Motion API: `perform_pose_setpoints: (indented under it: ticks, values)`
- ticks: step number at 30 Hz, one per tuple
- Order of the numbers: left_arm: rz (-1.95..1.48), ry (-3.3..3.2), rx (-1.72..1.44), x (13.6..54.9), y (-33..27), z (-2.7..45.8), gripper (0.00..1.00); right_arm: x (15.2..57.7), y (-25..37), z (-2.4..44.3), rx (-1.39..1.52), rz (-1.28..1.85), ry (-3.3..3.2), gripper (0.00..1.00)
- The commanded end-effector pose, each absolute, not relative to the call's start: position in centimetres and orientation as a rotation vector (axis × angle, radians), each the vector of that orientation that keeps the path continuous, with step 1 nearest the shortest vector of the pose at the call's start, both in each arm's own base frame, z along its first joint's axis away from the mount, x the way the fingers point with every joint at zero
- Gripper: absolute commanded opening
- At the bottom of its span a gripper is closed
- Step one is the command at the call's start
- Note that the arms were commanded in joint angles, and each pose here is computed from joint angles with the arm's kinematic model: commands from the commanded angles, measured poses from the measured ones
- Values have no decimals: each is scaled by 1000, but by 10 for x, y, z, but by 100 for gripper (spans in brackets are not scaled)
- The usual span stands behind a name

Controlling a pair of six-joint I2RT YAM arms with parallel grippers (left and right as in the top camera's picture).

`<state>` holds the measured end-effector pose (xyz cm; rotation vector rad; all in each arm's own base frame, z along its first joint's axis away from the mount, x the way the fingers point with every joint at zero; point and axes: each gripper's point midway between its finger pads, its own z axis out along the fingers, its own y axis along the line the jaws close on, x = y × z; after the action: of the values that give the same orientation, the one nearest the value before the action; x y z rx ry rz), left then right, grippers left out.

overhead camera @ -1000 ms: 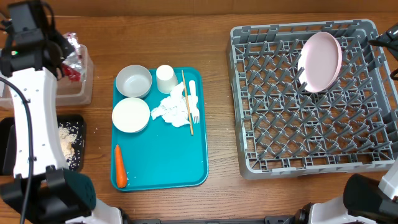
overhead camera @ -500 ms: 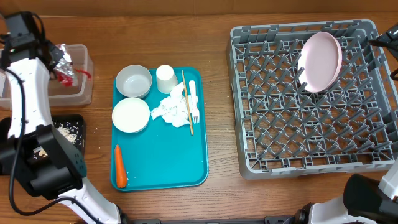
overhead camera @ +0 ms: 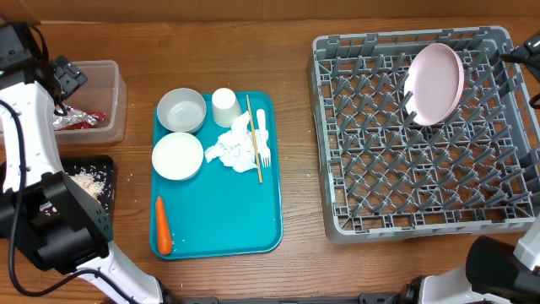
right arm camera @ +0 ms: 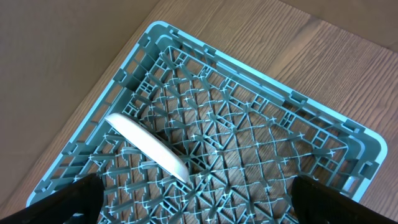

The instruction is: Sort waste into correct bins and load items into the dishwasher rack

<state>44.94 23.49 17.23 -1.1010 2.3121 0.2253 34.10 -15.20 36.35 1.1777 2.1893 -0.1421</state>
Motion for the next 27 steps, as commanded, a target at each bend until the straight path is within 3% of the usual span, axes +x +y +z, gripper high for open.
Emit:
perform_pose_setpoints:
  ticks: [1,4,6,12,19,23,27]
  values:
    - [52,2229,-949,464,200,243,100,342,-152,362,1188,-139,2187,100]
    - [-179,2237,-806,473,147,272,99,342,-152,362,1187,-139,2188,100]
    - [-348,2273,-711,472,105,281,90,342,-152,362,1188,-139,2187,100]
    - [-620,2542,-453,449,-17,250,89,342,-152,362,1188,-139,2187,100]
    - [-441,2858,-116,409,-114,187,95,342,-152,362,1188,-139,2187,100]
    - [-141,2947,-116,399,-130,151,96,342,-152,362,1188,-139,2187,100]
    - [-65,3008,-63,397,-143,123,95,342,-152,362,1188,-139,2187,100]
